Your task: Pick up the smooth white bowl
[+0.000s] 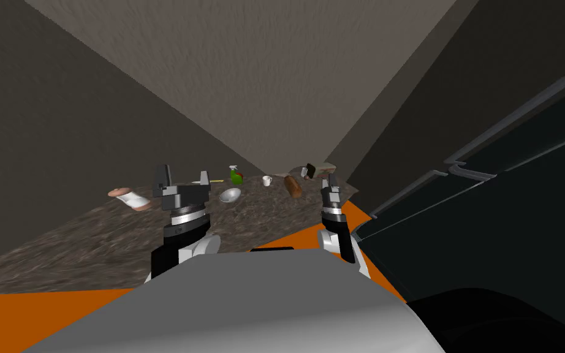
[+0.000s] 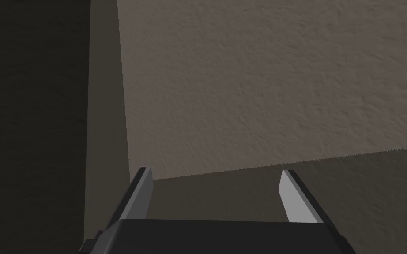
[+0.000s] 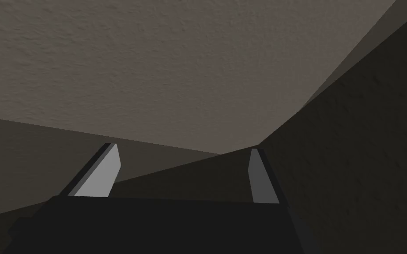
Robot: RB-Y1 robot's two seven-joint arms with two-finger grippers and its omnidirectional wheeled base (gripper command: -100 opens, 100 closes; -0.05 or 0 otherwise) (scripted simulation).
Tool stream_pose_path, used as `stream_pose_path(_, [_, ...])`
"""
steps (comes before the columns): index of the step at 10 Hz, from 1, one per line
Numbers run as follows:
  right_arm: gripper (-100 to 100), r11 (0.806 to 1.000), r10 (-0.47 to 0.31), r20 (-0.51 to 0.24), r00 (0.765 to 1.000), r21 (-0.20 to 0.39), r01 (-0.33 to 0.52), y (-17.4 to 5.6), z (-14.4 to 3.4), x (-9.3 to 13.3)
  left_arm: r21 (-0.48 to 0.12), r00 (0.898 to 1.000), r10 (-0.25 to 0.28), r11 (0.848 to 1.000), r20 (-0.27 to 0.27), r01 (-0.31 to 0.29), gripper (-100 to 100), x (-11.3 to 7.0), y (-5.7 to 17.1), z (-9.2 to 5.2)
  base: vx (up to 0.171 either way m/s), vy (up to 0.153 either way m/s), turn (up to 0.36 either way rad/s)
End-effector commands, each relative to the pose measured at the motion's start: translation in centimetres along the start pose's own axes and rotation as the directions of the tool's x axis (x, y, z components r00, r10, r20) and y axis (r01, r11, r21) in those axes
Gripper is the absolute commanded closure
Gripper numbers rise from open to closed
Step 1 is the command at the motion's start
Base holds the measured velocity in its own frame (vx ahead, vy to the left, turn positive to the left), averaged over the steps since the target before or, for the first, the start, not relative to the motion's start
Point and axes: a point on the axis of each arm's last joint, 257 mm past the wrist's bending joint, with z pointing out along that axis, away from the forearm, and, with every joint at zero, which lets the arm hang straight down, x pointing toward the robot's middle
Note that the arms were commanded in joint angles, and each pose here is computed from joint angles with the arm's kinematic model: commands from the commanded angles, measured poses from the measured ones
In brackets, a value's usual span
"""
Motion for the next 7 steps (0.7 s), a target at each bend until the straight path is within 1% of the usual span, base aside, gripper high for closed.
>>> stream_pose_path(1, [0,1.0,0.0,0.0,1.0,0.0,0.0,0.0,0.0,0.0,-0.013,0.999,0.011,1.0,-0.031,-0.012,-100,0.1,0.0,-0.1,-0.024,0.01,-0.12])
stream_pose_path(4, [0,1.0,0.0,0.0,1.0,0.0,0.0,0.0,0.0,0.0,-0.051,0.997,0.025,0.998,-0.069,-0.029,-100,-0.3,0.3,-0.4,-0.054,0.037,-0.158])
stream_pose_path(7, [0,1.0,0.0,0.0,1.0,0.0,0.0,0.0,0.0,0.0,-0.126,0.995,0.034,0.991,-0.089,-0.045,-100,-1.5,1.3,-1.2,-0.058,0.039,-0.24])
